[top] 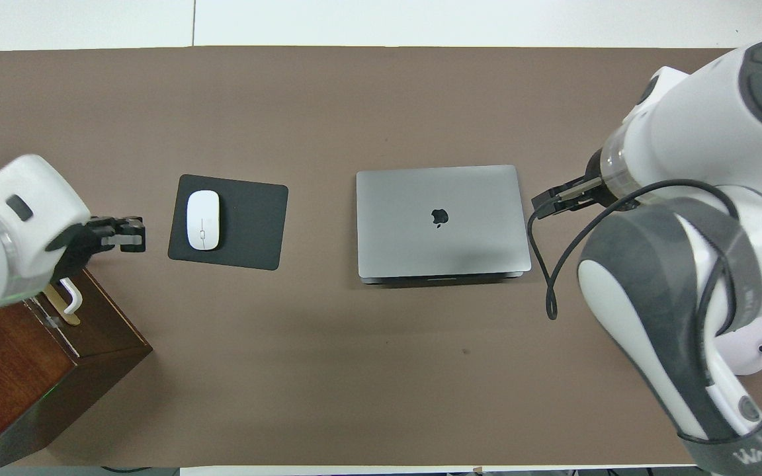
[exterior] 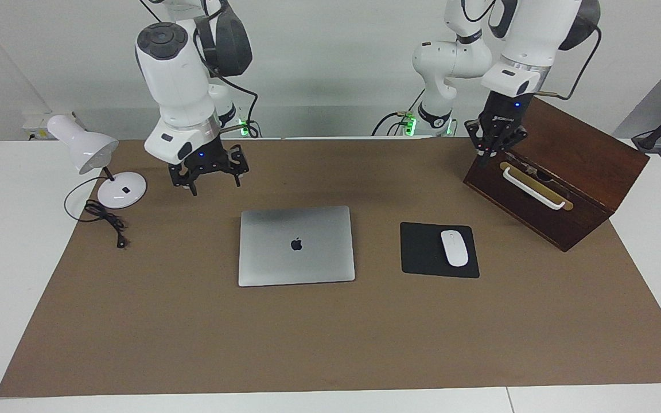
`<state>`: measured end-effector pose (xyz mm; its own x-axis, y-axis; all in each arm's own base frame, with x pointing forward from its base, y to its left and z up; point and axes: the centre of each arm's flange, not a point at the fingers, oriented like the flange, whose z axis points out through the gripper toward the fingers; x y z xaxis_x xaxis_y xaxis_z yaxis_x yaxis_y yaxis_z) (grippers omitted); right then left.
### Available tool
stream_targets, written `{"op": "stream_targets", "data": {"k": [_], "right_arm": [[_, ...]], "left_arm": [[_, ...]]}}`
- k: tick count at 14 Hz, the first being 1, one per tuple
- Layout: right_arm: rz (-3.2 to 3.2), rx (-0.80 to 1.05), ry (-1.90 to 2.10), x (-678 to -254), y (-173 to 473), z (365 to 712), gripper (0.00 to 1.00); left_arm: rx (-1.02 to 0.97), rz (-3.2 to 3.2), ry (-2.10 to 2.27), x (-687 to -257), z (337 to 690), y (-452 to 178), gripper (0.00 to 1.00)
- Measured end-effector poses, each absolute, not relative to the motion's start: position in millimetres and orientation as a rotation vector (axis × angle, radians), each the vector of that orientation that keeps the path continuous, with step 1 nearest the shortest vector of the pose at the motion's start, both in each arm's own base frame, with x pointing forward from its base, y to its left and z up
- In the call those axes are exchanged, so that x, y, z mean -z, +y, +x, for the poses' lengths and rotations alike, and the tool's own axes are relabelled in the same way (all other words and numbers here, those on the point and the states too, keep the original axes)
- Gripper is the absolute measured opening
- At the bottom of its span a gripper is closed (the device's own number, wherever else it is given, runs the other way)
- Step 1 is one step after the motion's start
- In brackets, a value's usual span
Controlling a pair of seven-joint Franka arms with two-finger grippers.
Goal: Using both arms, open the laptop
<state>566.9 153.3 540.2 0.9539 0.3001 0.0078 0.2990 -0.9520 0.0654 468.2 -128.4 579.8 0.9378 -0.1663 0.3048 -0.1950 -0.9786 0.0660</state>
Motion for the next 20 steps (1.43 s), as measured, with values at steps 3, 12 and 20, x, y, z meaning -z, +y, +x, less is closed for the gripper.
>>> {"op": "stream_targets", "data": {"k": [3, 12, 20], "right_arm": [[2.952, -0.028, 0.563, -519.1, 172.4, 558.1, 1.0], [2.885, -0.021, 0.69, -458.7, 196.1, 536.8, 1.0], [2.796, -0.063, 0.758, -419.5, 228.9, 506.9, 1.0]], "left_arm": [[-0.564, 2.952, -0.359, -553.6, 434.8, -152.2, 0.01], [-0.854, 2.785, -0.587, -470.9, 364.6, -223.5, 0.01], [-0.984, 2.636, -0.727, -411.4, 329.9, -258.9, 0.01]]}}
